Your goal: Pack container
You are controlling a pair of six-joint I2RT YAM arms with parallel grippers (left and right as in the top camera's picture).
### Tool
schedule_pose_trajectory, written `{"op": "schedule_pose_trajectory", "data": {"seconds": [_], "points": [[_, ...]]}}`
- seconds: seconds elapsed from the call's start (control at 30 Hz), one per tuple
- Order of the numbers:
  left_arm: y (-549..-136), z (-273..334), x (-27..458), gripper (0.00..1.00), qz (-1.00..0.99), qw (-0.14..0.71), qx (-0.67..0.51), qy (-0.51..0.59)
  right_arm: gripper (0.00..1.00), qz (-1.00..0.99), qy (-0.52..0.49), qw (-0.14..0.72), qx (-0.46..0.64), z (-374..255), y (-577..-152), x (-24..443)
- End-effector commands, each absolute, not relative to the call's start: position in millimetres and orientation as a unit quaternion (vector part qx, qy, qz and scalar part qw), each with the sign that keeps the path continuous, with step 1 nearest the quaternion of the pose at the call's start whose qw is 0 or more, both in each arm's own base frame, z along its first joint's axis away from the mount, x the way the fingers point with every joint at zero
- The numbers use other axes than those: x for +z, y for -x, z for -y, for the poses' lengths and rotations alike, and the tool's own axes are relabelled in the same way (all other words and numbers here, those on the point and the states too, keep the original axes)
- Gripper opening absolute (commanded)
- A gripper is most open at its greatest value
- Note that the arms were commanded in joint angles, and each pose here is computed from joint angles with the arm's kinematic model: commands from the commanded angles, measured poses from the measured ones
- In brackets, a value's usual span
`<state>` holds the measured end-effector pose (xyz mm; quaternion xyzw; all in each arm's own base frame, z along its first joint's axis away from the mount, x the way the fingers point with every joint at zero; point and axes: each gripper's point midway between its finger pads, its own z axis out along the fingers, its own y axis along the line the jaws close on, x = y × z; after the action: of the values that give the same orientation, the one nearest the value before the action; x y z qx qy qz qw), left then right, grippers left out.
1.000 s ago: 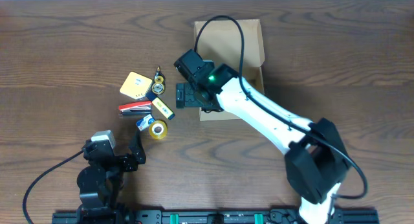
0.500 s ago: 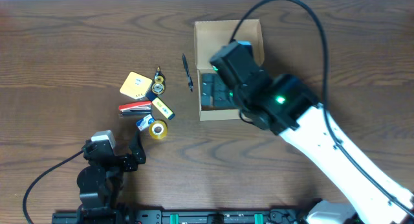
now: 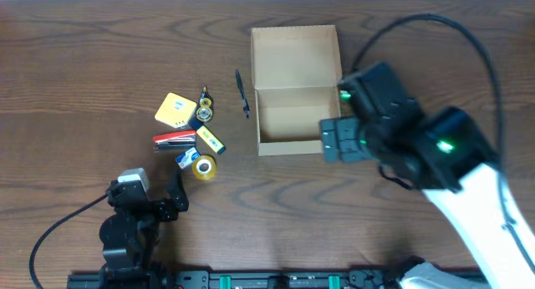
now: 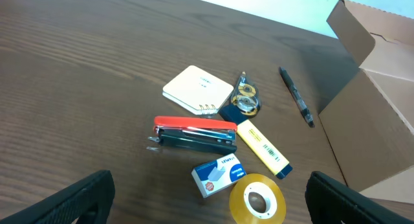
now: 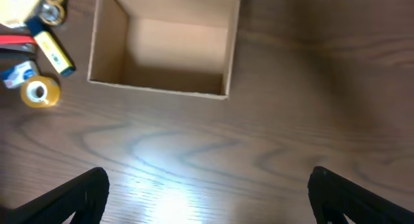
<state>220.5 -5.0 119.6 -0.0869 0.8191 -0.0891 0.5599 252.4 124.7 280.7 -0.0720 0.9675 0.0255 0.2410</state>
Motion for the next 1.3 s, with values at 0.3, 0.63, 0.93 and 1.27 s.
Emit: {"op": "schedule_pose_trajectory", "data": {"seconds": [0.3,0.63,0.93,1.27], "points": [[-220,3,111,0.95,-0.823,0.554,-0.085,0.091,0.99,-0.956,0.154,0.247,0.037,-101,-213,292],[-220,3,111,0.95,-0.823,0.554,-0.085,0.091,0.99,-0.950,0.182,0.244,0.065,-100,-187,267],[-220,3,111,0.95,-0.823,0.554,-0.085,0.091,0.99,-0.915,0.157,0.366,0.058,-83,-191,309],[-220,3,111,0.95,-0.823,0.554,-0.085,0.091,0.99,-0.906,0.153,0.388,0.066,-86,-197,318]]}}
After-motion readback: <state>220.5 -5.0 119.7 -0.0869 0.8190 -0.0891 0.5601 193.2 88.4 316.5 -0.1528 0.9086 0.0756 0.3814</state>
